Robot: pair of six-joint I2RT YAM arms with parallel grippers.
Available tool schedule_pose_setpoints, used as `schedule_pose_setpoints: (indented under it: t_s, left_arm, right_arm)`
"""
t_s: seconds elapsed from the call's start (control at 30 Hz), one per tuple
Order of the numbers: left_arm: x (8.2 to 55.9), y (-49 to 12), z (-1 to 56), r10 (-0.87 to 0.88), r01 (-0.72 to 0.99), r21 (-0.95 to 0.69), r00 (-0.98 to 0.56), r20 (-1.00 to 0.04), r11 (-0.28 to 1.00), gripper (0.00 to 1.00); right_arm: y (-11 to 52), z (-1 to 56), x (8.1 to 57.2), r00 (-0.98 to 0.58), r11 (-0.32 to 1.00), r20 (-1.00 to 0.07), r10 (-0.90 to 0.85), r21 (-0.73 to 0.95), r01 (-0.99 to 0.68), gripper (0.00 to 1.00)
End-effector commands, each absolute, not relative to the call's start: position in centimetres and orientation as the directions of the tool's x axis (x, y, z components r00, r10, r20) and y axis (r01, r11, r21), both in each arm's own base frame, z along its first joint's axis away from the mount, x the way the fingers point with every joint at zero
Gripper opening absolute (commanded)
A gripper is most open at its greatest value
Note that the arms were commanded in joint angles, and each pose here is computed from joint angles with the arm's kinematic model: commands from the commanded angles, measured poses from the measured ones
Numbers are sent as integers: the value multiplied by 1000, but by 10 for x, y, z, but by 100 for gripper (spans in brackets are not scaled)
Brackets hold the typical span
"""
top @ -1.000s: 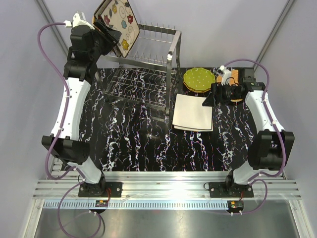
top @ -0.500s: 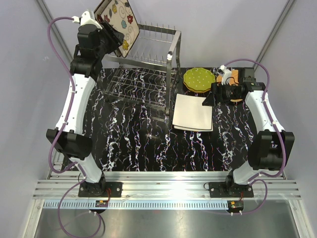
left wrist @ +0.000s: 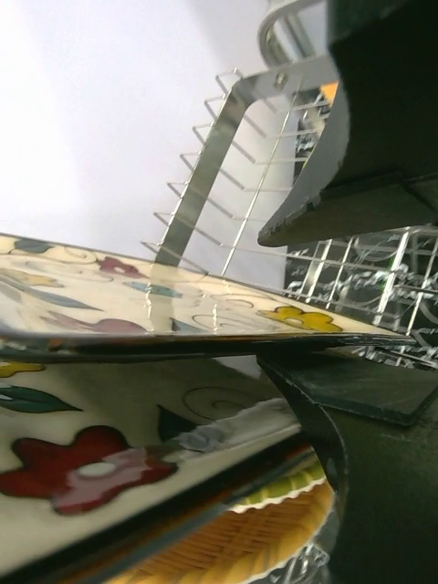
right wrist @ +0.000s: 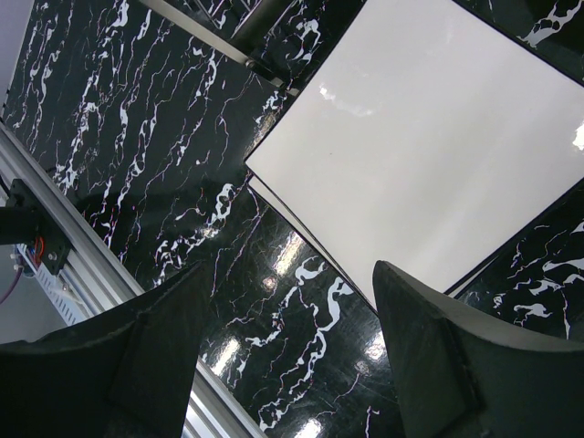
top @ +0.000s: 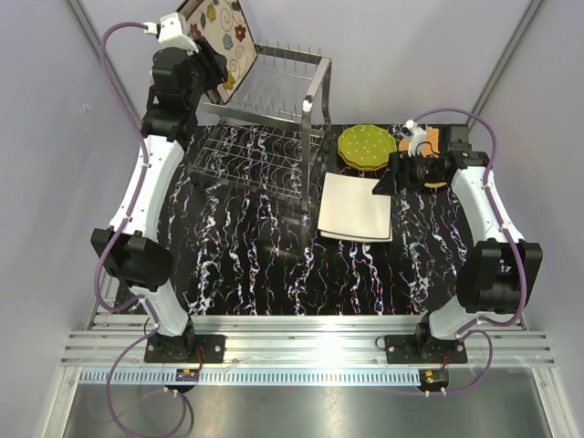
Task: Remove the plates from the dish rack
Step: Grab a plate with the left arm
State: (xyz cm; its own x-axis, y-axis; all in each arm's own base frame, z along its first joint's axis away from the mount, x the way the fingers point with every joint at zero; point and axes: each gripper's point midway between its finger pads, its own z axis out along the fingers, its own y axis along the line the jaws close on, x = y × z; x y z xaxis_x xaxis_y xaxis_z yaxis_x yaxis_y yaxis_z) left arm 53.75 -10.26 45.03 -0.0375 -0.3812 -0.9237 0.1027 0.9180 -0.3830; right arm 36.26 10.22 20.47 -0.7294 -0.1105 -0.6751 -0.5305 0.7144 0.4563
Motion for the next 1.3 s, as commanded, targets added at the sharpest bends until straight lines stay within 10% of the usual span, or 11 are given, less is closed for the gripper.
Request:
schedule_pose_setpoints:
  t_s: [0.0, 0.37, 0.6, 1.27]
  left_arm:
    - [565, -65, 444, -293, -21, -295, 77, -953, 955, 51]
    - [574, -70, 432, -206, 5, -207, 101, -973, 978, 33]
    - [565, -77, 447, -182, 63, -174, 165, -969, 983, 1]
    - [510, -69, 566, -182, 123, -139, 500, -847, 983, 0]
  right_arm:
    - [109, 232, 362, -671, 692, -732, -116, 424, -583, 79]
    - [108, 235, 363, -664, 695, -738, -117, 417, -586, 79]
    - [108, 237, 363, -664, 695, -739, -114, 418, -585, 79]
    - [110, 242, 363, -656, 690, -747, -108, 419, -590, 79]
